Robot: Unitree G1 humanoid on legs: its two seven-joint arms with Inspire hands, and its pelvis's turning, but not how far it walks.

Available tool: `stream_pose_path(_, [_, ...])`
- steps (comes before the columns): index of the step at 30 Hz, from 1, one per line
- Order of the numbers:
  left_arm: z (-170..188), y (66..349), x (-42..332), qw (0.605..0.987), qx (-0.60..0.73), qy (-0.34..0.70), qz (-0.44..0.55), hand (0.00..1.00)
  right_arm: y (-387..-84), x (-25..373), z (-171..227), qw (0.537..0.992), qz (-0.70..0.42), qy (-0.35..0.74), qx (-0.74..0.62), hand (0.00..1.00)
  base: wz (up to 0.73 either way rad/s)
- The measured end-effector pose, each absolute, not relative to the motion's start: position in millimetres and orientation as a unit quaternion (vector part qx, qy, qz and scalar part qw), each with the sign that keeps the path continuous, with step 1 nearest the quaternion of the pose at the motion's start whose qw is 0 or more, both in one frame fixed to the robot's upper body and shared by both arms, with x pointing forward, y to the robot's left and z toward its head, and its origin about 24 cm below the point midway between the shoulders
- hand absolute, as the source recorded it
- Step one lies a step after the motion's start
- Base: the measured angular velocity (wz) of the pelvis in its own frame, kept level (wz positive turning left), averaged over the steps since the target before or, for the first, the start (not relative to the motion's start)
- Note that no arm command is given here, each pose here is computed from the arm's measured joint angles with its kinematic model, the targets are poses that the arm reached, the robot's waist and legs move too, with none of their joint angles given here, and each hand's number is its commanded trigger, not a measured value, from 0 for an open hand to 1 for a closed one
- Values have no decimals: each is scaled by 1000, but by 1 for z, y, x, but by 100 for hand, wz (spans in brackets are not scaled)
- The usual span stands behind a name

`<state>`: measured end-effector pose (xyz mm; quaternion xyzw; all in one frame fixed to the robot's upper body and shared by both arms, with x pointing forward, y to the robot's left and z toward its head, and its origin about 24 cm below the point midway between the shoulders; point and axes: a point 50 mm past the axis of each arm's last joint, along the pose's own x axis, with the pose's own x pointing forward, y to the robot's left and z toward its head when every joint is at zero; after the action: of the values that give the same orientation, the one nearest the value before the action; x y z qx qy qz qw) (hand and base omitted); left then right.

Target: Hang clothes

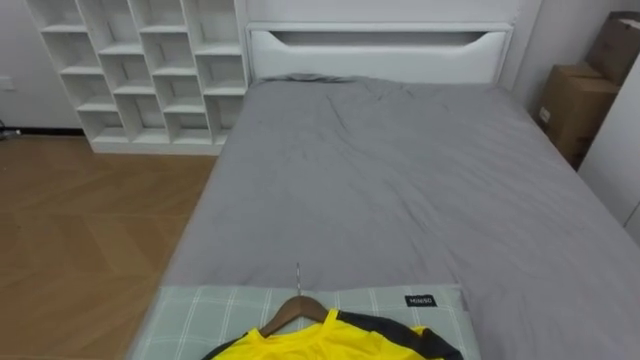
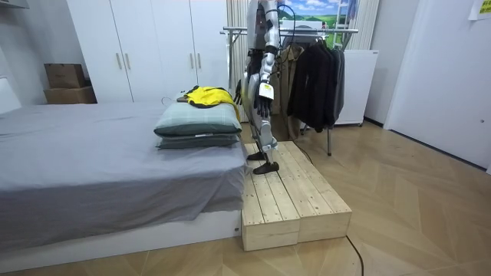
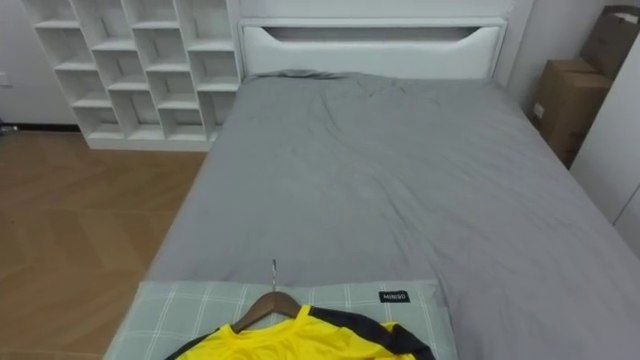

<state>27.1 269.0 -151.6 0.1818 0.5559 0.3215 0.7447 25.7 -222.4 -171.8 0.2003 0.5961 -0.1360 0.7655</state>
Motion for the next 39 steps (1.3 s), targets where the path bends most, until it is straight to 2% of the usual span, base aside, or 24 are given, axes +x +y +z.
stream_pose_path(7, [-137, 294, 27, 720, 263, 518, 378, 0, -238, 25, -169, 766, -142, 601, 176, 0, 0])
stream_pose_path(13, [-127, 301, 35, 714, 298, 480, 414, 0, -248, 21, -167, 764, -157, 606, 160, 0, 3])
stream_pose_path(18, [-108, 314, 61, 727, 390, 404, 395, 0, -251, 19, -166, 759, -146, 619, 142, 0, 10])
stream_pose_path(25, [-82, 314, 100, 739, 473, 295, 378, 0, -250, 22, -166, 761, -136, 621, 130, 0, 5])
stream_pose_path(31, [-61, 315, 132, 727, 543, 217, 360, 0, -252, 24, -165, 763, -141, 617, 132, 0, 0])
stream_pose_path(39, [-30, 314, 163, 725, 570, 127, 366, 0, -254, 30, -165, 770, -137, 610, 130, 0, 1])
